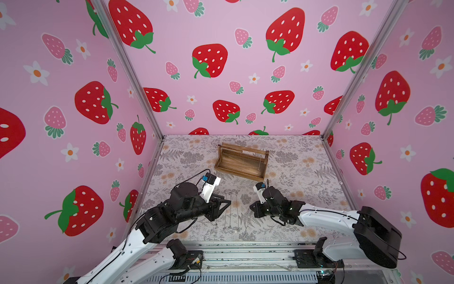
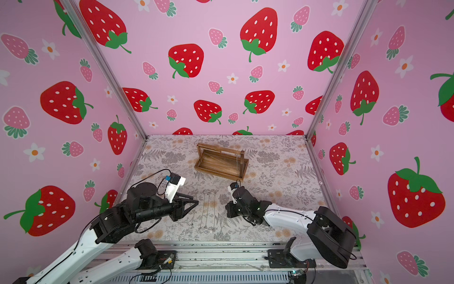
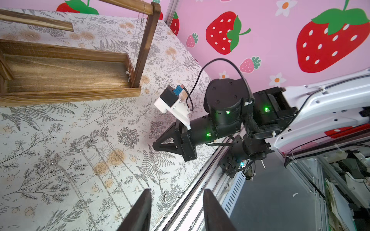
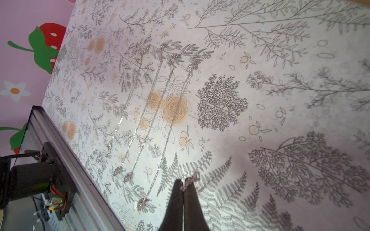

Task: Take the necklace off the jewelry display stand
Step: Place the necklace at the center of the board.

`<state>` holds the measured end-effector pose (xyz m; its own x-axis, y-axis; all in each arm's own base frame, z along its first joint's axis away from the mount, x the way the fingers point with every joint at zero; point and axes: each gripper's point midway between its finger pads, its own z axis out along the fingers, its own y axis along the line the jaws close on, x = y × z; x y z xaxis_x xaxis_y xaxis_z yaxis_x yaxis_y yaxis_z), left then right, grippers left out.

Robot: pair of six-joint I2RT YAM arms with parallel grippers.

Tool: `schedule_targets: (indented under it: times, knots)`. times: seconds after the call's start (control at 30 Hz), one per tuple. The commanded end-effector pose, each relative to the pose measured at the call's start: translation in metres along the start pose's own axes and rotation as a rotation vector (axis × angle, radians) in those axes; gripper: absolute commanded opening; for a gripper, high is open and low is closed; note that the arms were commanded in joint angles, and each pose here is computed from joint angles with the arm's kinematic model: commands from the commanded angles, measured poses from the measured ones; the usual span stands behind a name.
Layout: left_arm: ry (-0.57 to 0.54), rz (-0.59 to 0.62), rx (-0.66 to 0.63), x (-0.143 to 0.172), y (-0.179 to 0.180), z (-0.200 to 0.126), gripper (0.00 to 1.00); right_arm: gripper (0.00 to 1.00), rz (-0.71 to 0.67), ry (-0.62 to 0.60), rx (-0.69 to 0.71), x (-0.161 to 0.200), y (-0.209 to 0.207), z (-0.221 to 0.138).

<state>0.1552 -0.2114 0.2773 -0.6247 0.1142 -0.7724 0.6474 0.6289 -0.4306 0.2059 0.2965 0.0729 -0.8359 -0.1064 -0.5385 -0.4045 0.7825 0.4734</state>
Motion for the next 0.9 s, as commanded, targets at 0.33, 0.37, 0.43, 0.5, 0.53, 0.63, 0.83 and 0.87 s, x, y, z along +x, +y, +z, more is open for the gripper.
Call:
schedule_targets:
  times: [0.33,0.37,0.43,0.5,0.53,0.63,0.83,0.87]
  knots:
    - [0.024,0.033,-0.056,0.007,0.016,0.021,0.42,0.0,0.037,-0.013,-0.04,-0.031,0.003,0.03]
    - [0.022,0.033,-0.055,0.006,0.016,0.021,0.42,0.0,0.039,-0.011,-0.042,-0.032,0.003,0.032]
    - [0.022,0.033,-0.053,0.006,0.016,0.02,0.42,0.0,0.044,-0.008,-0.045,-0.035,0.003,0.036]
    - [0.025,0.036,-0.055,0.007,0.016,0.02,0.41,0.0,0.048,-0.004,-0.046,-0.038,0.002,0.041]
    - [0.026,0.038,-0.056,0.007,0.016,0.02,0.42,0.0,0.05,-0.003,-0.046,-0.039,0.002,0.042]
    - [0.034,0.041,-0.059,0.008,0.016,0.02,0.42,0.0,0.056,0.005,-0.052,-0.043,0.001,0.048]
    - [0.034,0.04,-0.058,0.007,0.016,0.02,0.41,0.0,0.069,0.021,-0.055,-0.046,-0.002,0.057]
    - [0.036,0.041,-0.058,0.007,0.016,0.02,0.41,0.0,0.072,0.021,-0.053,-0.047,-0.004,0.058]
